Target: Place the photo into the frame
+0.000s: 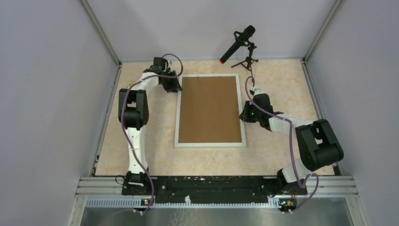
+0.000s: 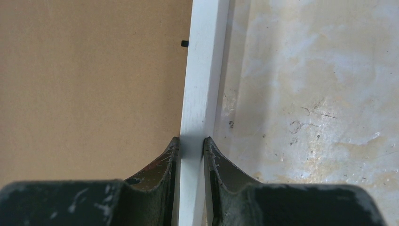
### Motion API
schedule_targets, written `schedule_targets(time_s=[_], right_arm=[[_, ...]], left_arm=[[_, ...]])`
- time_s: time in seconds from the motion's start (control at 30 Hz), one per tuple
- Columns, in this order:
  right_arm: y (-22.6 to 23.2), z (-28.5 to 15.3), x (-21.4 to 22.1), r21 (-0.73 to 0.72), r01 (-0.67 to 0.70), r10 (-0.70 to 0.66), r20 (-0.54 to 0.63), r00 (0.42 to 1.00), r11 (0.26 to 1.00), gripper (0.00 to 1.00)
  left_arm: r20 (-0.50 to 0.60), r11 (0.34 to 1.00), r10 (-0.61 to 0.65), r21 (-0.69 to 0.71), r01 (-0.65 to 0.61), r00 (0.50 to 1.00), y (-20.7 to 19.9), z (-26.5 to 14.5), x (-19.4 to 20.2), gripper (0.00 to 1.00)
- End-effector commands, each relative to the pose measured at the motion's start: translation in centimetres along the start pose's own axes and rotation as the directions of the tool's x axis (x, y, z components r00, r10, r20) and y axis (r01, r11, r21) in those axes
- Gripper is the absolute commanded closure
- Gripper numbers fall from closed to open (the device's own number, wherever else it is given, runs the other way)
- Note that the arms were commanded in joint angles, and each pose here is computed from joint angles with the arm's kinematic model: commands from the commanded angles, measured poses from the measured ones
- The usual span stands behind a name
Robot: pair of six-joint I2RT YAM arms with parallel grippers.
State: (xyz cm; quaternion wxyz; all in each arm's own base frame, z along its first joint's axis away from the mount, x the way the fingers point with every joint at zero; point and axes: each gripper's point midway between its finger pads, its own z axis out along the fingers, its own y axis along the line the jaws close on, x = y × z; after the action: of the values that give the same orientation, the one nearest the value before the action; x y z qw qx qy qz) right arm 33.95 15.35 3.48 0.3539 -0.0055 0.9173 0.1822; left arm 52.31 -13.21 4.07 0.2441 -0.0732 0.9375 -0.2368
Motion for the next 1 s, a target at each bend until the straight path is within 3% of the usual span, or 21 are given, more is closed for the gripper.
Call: schedule_targets(time_s=[0.0, 0.3, 0.47, 0.53, 0.6, 0.7, 0.77, 0.97], right_arm=[[-1.0, 0.0, 7.4, 0.026, 0.025, -0.018, -0.243, 0.970, 0.999, 1.00], [-0.9, -0.2, 7.4, 0.024, 0.026, -0.019, -0.243, 0.970, 0.999, 1.00], [-0.9, -0.1, 7.4, 0.024, 0.029, -0.022, -0.243, 0.970, 0.999, 1.00], [-0.9, -0.1, 7.4, 0.024, 0.030, -0.024, -0.243, 0.970, 0.999, 1.00], [-0.9, -0.1, 7.4, 0.025, 0.032, -0.025, -0.243, 0.970, 0.999, 1.00], [-0.9, -0.1, 7.5, 0.025, 0.033, -0.025, -0.246, 0.969, 0.999, 1.00], [-0.8, -0.1, 7.5, 0.024, 0.035, -0.028, -0.246, 0.969, 0.999, 1.00], [-0.7, -0.1, 7.5, 0.023, 0.041, -0.034, -0.246, 0.969, 0.999, 1.00]], left_arm=[[-0.139, 0.969, 0.076, -0.224, -0.106, 0.987, 4.2, 3.0, 3.8, 0.60], [-0.265, 0.895, 0.235, -0.316, -0.315, 0.935, 4.1, 4.0, 4.9, 0.62], [-0.326, 0.773, 0.365, -0.416, -0.479, 0.872, 4.0, 3.3, 4.0, 0.62], [-0.299, 0.752, 0.375, -0.455, -0.477, 0.877, 3.0, 2.2, 3.1, 0.60], [-0.242, 0.795, 0.370, -0.417, -0.440, 0.897, 0.6, 0.8, 2.4, 0.51], [-0.087, 0.911, 0.347, -0.208, -0.357, 0.934, -4.8, -2.2, 0.8, 0.48], [0.002, 0.939, 0.325, -0.116, -0.323, 0.946, -6.9, -4.9, -0.4, 0.45], [0.089, 0.980, 0.200, -0.013, -0.200, 0.976, -4.7, -10.6, 0.6, 0.35]])
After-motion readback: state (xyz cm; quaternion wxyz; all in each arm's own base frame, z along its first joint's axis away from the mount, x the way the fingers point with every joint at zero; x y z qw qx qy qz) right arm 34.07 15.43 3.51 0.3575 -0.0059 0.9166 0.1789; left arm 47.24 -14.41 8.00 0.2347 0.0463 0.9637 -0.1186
